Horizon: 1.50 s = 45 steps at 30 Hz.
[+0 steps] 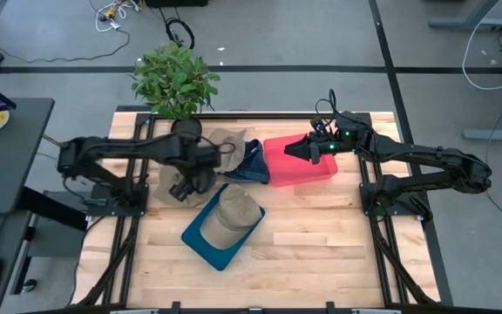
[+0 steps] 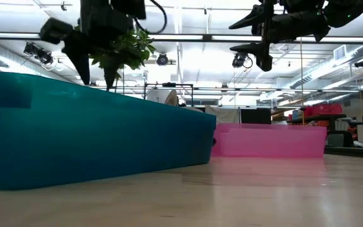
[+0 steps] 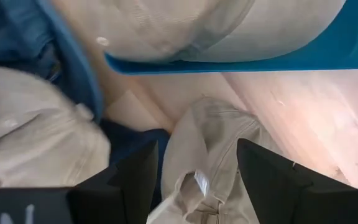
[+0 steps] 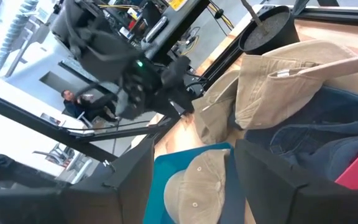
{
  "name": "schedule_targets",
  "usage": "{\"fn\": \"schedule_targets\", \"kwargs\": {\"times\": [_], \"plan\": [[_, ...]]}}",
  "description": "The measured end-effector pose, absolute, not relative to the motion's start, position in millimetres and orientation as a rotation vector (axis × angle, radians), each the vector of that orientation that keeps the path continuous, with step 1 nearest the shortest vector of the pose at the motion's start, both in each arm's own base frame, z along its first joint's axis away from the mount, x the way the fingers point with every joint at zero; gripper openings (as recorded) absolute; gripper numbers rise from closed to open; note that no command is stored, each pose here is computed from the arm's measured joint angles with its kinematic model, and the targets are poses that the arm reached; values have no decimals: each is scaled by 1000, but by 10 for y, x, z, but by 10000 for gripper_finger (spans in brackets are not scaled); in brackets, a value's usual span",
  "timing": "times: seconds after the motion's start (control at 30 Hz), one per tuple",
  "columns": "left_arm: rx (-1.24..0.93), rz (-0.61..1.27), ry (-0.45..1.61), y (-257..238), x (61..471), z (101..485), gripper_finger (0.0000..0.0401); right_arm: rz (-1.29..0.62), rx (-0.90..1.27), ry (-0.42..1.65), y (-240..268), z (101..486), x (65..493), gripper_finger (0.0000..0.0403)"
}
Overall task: Pick & Place hat
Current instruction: Put the left brown cap into the blue bin
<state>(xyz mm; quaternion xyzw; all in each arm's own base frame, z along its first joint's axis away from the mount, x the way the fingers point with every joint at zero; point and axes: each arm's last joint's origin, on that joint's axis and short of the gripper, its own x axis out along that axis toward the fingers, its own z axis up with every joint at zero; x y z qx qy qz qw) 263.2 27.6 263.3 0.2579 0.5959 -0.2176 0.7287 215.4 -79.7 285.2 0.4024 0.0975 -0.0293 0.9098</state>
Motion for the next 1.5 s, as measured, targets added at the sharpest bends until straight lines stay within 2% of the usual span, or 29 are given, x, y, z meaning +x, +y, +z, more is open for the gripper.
{"fn": "schedule_targets", "kwargs": {"times": [0.3,0.57,0.77,0.9,1.07,1.27,1.5], "plan": [[604,-530,1398,277,2809,2359,223,-59,823,201,-797,2852,2154,226],[601,-581,1467,275,2747,2164,222,-55,813,202,-796,2853,2154,226],[708,-456,1552,326,2689,1995,222,-54,814,203,-796,2852,2154,226],[703,-436,1565,348,2670,1959,214,-54,814,203,-796,2852,2154,226],[698,-433,1568,345,2666,1954,156,-52,820,203,-795,2853,2154,226],[704,-381,1593,354,2656,1961,27,-53,829,203,-795,2853,2154,226],[710,-357,1669,354,2534,2049,12,-53,831,204,-795,2853,2154,226]]}}
